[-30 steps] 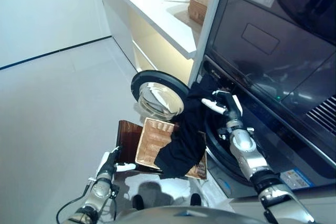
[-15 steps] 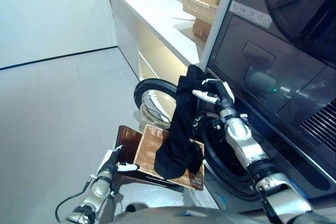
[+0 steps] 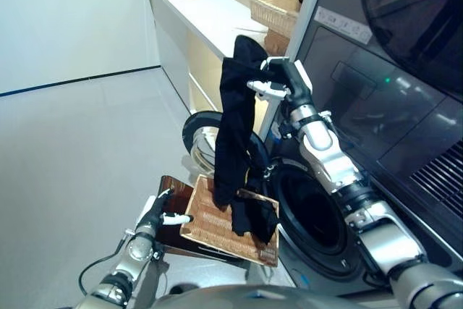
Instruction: Pick up the clothes and place them into the washing machine
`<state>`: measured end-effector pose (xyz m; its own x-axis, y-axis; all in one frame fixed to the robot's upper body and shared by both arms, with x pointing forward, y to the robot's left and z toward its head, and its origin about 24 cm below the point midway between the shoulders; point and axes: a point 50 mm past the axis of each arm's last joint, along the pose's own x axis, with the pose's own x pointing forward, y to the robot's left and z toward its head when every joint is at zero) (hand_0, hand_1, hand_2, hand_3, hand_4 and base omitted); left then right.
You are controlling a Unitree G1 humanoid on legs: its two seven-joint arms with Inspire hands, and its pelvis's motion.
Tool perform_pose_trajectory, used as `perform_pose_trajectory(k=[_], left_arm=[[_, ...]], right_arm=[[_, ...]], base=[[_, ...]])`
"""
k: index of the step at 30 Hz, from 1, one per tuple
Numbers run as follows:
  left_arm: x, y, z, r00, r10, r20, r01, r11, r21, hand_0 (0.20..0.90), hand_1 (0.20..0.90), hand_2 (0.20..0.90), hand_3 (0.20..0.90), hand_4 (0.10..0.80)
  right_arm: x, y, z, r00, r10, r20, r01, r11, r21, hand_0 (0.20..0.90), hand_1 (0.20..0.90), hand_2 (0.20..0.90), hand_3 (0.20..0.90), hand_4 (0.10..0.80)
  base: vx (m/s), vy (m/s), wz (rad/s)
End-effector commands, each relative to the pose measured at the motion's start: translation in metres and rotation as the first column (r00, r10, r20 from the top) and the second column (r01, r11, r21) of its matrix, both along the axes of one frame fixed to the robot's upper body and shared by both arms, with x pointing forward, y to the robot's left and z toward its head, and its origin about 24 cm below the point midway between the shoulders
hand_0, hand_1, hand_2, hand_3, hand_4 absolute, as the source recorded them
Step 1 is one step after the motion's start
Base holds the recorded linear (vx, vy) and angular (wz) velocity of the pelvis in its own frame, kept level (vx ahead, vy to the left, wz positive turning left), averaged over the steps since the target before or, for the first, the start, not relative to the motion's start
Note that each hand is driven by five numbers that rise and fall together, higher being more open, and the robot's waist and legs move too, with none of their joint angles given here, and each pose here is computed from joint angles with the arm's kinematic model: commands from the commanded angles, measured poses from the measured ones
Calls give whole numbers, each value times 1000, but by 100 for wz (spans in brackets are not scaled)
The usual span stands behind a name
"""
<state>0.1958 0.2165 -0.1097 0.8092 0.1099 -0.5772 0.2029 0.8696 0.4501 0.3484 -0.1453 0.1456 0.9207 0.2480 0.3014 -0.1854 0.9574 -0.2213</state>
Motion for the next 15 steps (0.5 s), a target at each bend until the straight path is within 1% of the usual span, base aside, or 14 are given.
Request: perform_pose_trajectory(k=[1,6,9,15], left_arm=[[57,-15,36,979,-85,187,86,996,1,900,900,900,900,800],[68,-22,43,973,-103,209,106,994,-7,900,900,900,900,800],[82,-30,55,957,-128,259,135,991,-8,900,900,900,900,800],[103,-40,81,917,-149,370,169,985,-21,900,900,900,900,800]], right_arm=[[-1,7,85,947,86,310,-106,993,46,200,200,200,200,300],[-7,13,81,943,135,305,-159,986,55,200,200,200,200,300],[-15,17,75,938,174,300,-203,977,68,200,200,200,200,300],[-22,19,64,940,208,271,-233,970,64,200,200,200,200,300]], base=[[0,0,0],[0,0,0],[0,0,0],[0,0,0]])
